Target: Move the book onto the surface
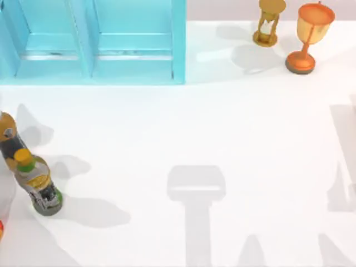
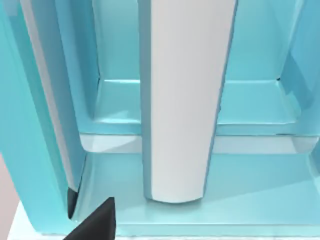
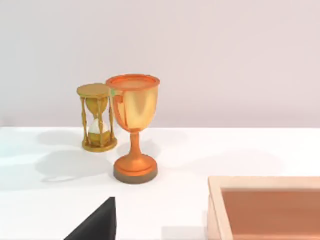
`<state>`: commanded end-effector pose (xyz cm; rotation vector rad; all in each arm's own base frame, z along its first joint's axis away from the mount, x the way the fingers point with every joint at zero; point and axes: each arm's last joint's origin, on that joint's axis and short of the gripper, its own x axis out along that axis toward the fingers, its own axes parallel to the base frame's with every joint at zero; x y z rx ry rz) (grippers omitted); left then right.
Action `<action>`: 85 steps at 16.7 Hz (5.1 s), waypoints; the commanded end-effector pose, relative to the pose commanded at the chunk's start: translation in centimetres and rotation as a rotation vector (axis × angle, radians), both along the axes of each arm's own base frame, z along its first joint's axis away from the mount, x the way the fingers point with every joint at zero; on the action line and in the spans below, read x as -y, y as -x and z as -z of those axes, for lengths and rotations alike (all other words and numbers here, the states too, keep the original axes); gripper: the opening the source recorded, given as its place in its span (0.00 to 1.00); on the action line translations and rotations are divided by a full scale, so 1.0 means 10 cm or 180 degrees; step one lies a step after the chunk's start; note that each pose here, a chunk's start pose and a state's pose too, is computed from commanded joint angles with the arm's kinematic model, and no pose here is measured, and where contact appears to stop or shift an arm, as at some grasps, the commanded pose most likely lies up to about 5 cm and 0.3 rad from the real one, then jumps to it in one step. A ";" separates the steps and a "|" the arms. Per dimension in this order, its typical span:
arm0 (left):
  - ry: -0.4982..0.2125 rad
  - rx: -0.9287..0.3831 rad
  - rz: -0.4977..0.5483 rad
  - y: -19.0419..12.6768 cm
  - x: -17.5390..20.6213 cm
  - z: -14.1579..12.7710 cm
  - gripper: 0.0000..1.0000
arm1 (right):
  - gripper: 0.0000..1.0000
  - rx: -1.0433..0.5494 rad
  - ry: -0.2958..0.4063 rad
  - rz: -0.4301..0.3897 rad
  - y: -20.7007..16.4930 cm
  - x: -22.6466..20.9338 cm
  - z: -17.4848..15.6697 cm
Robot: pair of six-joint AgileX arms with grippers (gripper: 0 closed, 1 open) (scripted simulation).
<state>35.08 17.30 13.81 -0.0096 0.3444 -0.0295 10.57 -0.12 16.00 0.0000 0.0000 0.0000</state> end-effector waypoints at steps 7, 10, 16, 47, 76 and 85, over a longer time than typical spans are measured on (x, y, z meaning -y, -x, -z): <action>-0.0058 0.0157 0.0062 -0.15 -0.20 0.08 1.00 | 1.00 0.0000 0.0000 0.0000 0.00 0.00 0.00; -0.0054 0.0148 0.0070 -0.15 -0.18 0.08 1.00 | 1.00 0.0000 0.0000 0.0000 0.00 0.00 0.00; -0.0059 0.0157 0.0061 -0.64 -0.22 0.21 1.00 | 1.00 0.0000 0.0000 0.0000 0.00 0.00 0.00; -0.0058 0.0157 0.0062 -1.10 -0.16 0.37 0.00 | 1.00 0.0000 0.0000 0.0000 0.00 0.00 0.00; -0.0040 0.0239 0.0027 0.75 -0.06 -1.73 0.00 | 1.00 0.0000 0.0000 0.0000 0.00 0.00 0.00; 0.1561 0.0675 -0.0414 -0.11 1.78 -1.97 0.00 | 1.00 0.0000 0.0000 0.0000 0.00 0.00 0.00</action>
